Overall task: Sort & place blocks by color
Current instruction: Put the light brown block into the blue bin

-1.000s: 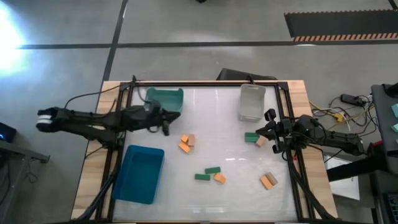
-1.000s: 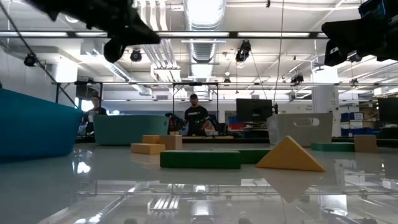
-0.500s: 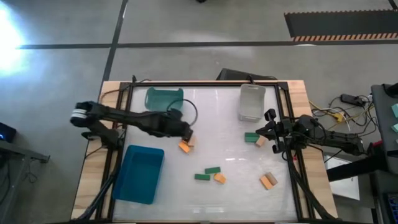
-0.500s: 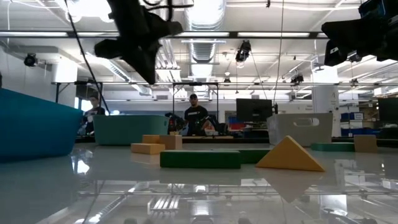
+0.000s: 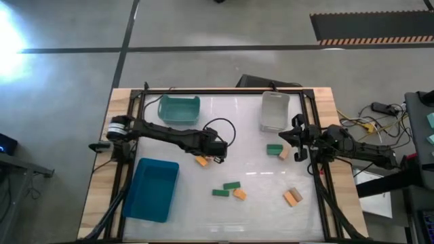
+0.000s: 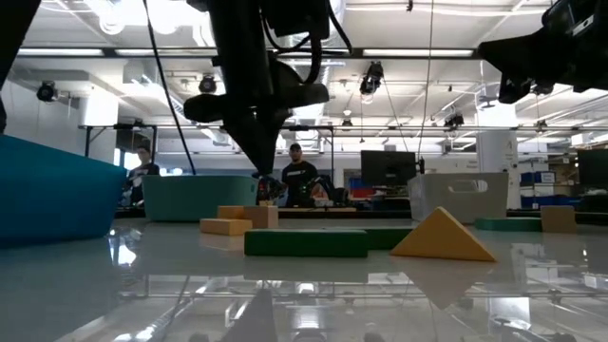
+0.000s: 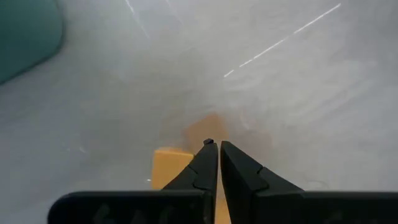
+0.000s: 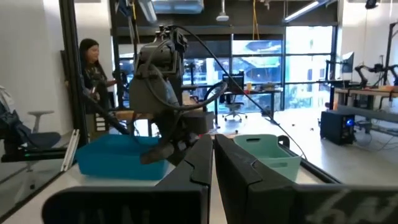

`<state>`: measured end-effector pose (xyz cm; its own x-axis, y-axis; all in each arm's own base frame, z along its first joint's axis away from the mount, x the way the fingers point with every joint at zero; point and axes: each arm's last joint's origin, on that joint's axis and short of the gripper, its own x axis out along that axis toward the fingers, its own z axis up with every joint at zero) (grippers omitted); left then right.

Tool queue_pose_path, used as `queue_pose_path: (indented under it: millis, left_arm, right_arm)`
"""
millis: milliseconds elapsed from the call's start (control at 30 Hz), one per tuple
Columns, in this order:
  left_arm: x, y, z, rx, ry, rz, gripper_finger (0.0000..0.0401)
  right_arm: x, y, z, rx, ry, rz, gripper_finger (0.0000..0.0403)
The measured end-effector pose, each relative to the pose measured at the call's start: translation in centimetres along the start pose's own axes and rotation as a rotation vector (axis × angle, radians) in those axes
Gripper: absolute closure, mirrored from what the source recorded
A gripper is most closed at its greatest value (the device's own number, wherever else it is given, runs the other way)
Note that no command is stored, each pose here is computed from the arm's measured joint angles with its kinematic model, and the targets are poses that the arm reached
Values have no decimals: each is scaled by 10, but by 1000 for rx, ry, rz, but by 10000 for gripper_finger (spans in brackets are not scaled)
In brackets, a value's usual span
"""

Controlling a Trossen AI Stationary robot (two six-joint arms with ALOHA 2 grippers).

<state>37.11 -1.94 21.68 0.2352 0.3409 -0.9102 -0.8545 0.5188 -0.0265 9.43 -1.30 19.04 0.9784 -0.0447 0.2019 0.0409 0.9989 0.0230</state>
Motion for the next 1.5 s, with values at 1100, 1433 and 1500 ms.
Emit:
queue_pose_path:
  millis: [1100,1433,1500]
  left_arm:
    - [40,-7,-4,-21,26,61,234]
    - [42,-6,-7,-13,68,42,234]
    - [43,-5,-7,-12,69,46,234]
  right_arm:
    - [0,0,2,-2,-10,1,394]
    - [0,0,4,-4,-26,2,394]
    - [0,0,4,-4,-26,2,394]
